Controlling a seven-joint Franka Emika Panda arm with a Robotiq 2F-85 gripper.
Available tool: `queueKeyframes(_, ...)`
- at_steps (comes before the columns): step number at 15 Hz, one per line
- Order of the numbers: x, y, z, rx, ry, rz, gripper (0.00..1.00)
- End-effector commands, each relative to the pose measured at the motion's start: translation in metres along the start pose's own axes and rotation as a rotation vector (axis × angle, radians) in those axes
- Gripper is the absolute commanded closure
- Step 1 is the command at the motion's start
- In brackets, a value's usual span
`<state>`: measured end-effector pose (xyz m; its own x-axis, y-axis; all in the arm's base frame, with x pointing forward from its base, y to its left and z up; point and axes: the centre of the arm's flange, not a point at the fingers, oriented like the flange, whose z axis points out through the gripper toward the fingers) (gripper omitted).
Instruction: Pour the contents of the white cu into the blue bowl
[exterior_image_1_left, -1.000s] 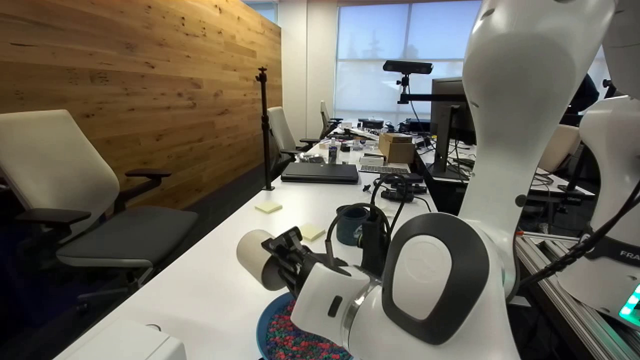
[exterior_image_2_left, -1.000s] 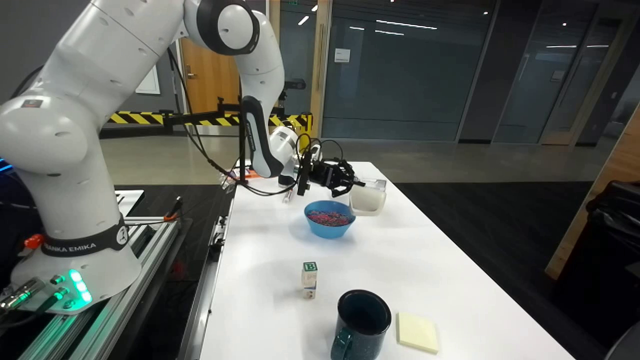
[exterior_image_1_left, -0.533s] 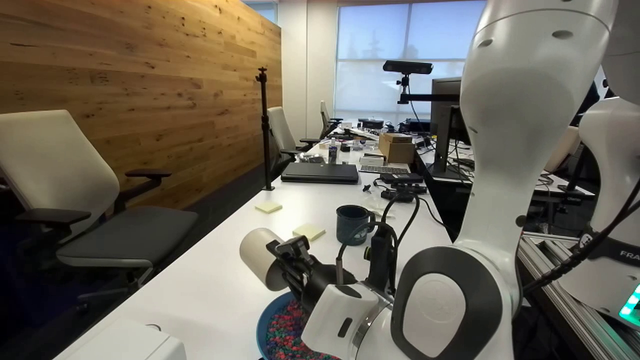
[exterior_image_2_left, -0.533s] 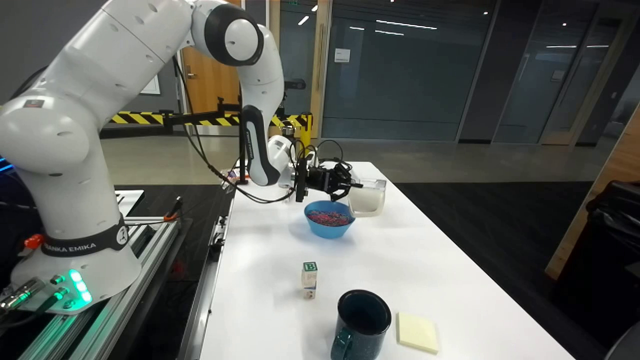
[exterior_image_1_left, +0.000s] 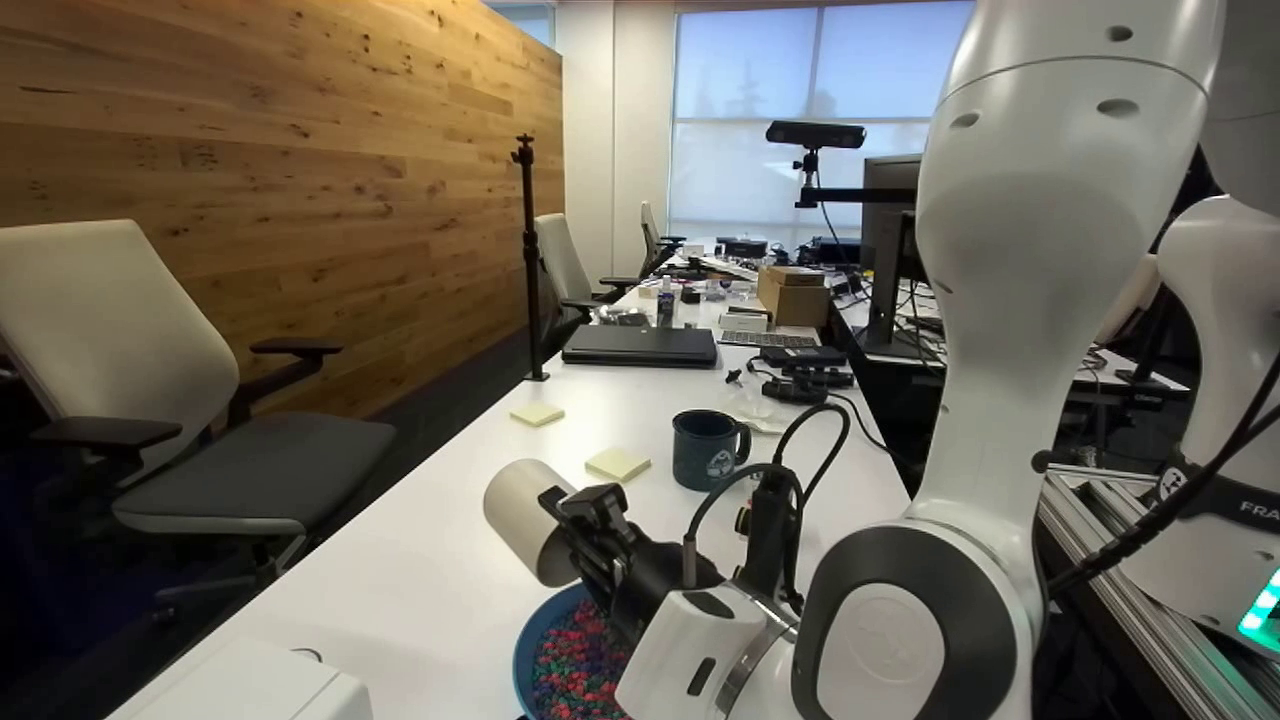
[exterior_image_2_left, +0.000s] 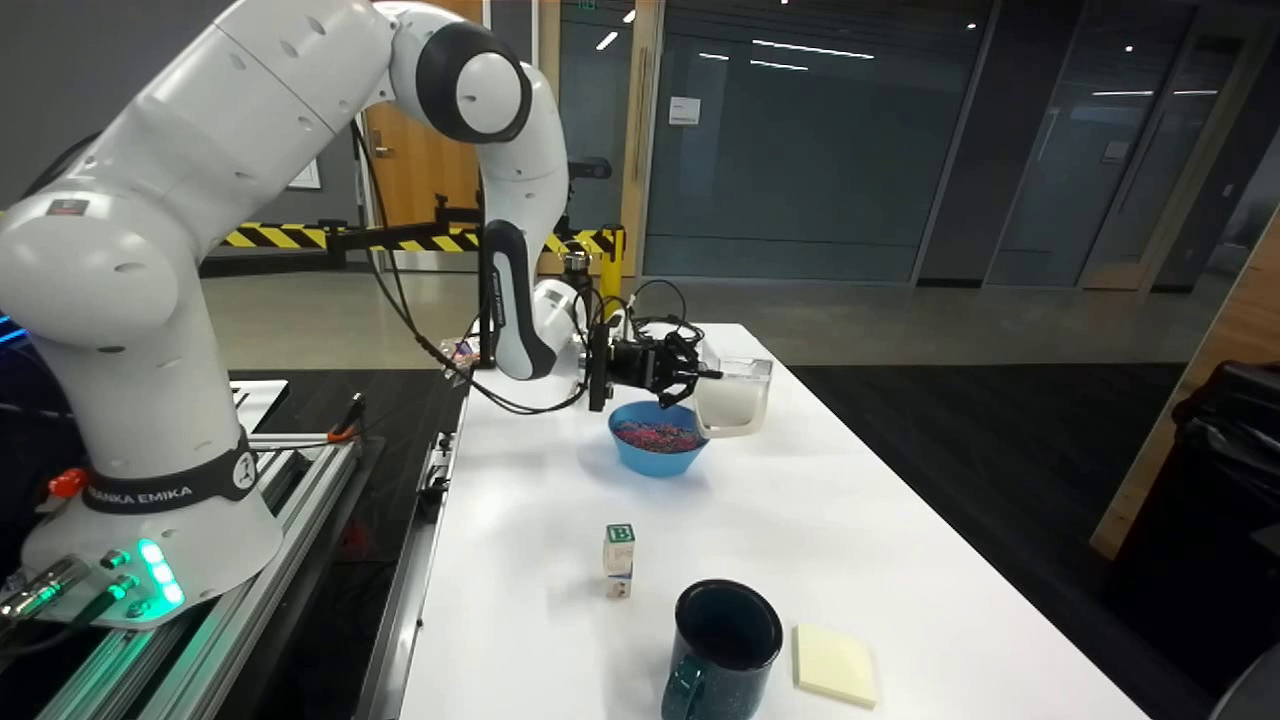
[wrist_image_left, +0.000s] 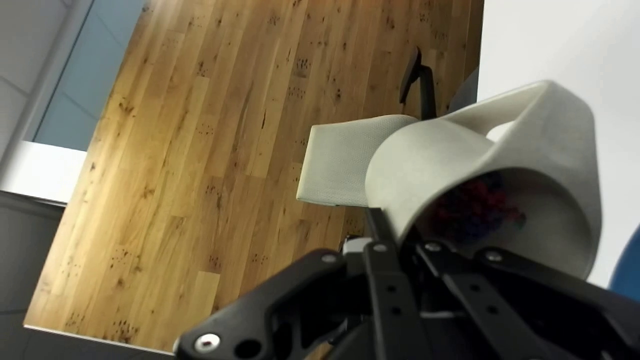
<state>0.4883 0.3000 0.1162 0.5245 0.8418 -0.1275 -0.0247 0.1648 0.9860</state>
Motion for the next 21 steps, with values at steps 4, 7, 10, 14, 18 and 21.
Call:
queueKeyframes(4,0.002,-0.003,-0.012,-0.07,0.048,0.019,0.99)
queueKeyframes(7,0.005,-0.002,-0.01,-0.034,0.03,0.003,0.99)
queueKeyframes(10,0.004,-0.005,-0.012,-0.029,0.031,0.0,0.94)
queueKeyframes(14,0.003,-0.007,-0.015,-0.051,0.037,0.008,0.99)
queueKeyframes(18,0.001,-0.01,-0.021,-0.087,0.043,0.011,0.99)
queueKeyframes(21,-0.002,-0.011,-0.025,-0.126,0.039,0.023,0.99)
